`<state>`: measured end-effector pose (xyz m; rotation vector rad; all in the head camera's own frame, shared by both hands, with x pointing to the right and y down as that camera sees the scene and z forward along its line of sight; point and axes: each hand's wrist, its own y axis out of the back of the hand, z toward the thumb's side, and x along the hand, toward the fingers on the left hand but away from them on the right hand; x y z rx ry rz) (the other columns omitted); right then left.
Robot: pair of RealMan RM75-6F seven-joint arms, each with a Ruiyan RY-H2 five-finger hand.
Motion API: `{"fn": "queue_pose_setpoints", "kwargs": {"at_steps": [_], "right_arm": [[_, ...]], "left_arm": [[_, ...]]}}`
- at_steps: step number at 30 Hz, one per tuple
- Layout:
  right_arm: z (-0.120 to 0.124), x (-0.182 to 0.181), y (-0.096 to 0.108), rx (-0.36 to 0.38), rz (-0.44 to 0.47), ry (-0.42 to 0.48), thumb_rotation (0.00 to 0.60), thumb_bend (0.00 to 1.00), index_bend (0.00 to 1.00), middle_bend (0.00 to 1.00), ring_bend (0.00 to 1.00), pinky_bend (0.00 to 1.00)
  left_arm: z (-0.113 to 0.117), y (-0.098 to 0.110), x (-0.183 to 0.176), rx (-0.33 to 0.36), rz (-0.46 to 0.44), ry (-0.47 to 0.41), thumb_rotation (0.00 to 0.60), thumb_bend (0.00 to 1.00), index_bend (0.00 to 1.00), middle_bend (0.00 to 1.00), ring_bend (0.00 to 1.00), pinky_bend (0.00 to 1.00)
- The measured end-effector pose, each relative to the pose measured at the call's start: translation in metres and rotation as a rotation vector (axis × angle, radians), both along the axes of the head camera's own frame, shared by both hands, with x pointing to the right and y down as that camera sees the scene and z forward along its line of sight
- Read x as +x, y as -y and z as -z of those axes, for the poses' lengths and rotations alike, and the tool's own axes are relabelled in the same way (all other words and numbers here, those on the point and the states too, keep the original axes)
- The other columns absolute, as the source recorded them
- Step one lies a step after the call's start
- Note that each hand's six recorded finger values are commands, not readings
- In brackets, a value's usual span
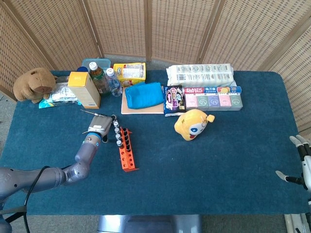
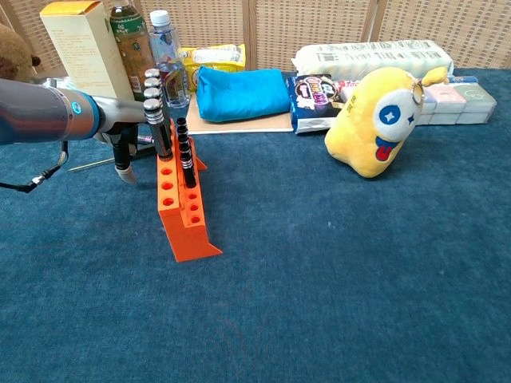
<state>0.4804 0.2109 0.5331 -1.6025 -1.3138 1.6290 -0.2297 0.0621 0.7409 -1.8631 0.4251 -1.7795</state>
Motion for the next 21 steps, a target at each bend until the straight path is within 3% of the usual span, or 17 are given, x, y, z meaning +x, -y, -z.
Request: {"fn": "queue_pose_setpoints", "kwargs": {"at_steps": [21], "right_arm": [[0.004, -0.002, -0.001, 0.007, 0.007, 0.012, 0.6, 0.0, 0.09, 0.05, 0.01, 0.0]], "left_arm": [[0.028, -0.007, -0.007, -0.051, 0.016, -0.021, 0.6, 0.18, 0.13, 1.0, 1.0, 1.0]]}}
